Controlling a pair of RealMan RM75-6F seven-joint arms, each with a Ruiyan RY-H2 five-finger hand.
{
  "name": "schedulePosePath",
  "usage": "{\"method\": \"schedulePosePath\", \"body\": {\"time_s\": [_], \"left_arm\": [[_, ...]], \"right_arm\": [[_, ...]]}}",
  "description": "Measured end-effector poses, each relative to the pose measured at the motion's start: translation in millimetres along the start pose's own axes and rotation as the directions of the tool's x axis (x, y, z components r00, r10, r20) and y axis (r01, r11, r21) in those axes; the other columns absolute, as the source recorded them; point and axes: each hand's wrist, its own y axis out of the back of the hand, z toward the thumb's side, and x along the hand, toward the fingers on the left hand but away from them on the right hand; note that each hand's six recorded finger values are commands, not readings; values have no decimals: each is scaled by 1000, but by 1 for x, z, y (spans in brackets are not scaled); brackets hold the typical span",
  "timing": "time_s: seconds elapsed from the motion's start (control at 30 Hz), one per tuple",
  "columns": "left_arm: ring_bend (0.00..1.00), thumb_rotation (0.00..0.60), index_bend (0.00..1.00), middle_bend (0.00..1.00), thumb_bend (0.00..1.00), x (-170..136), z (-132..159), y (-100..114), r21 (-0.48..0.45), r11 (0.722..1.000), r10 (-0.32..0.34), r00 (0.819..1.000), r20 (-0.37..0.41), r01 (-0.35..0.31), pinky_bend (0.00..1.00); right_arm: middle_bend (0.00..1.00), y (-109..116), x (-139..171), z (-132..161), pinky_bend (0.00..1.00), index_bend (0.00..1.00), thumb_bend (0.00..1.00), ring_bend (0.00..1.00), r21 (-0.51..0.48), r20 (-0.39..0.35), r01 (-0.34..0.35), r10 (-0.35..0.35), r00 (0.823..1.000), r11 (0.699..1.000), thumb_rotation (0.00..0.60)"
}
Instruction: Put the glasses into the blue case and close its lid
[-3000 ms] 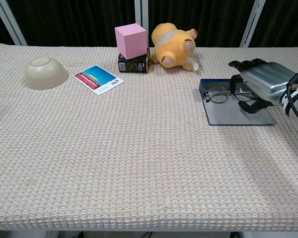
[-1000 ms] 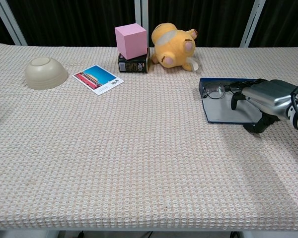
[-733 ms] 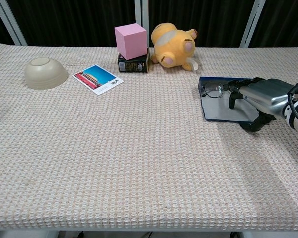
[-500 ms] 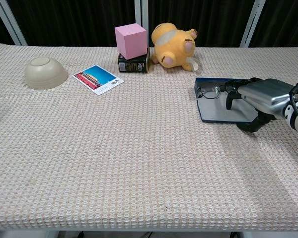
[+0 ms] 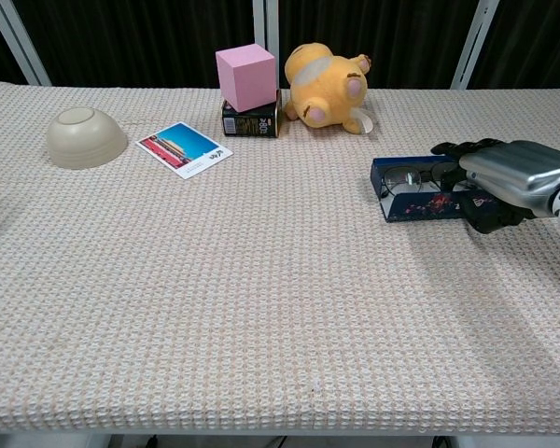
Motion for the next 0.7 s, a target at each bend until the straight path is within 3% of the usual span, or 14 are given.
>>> {"method": "schedulePosePath", "body": {"time_s": [0.17,0.3,0.7], "left_arm": [[0,421,91,0,19,1,1,-1,2,1000,-7,1000,2,7,73],[0,425,91,0,20,1,1,-3,2,1000,-10,1000,2,10,73],[0,428,91,0,19,0,1,-5,2,1000,-16,1000,1,16,73]], "right_arm": [[0,-1,1,-1,0,357,594,0,3,0,14,-14,1000,1000,600],[0,1,3,0,0,343,573,0,0,-7,38,-38,999,999,600],[0,-1,5,1,0,648,572,0,-1,-16,92,-92,996,996,600]]}}
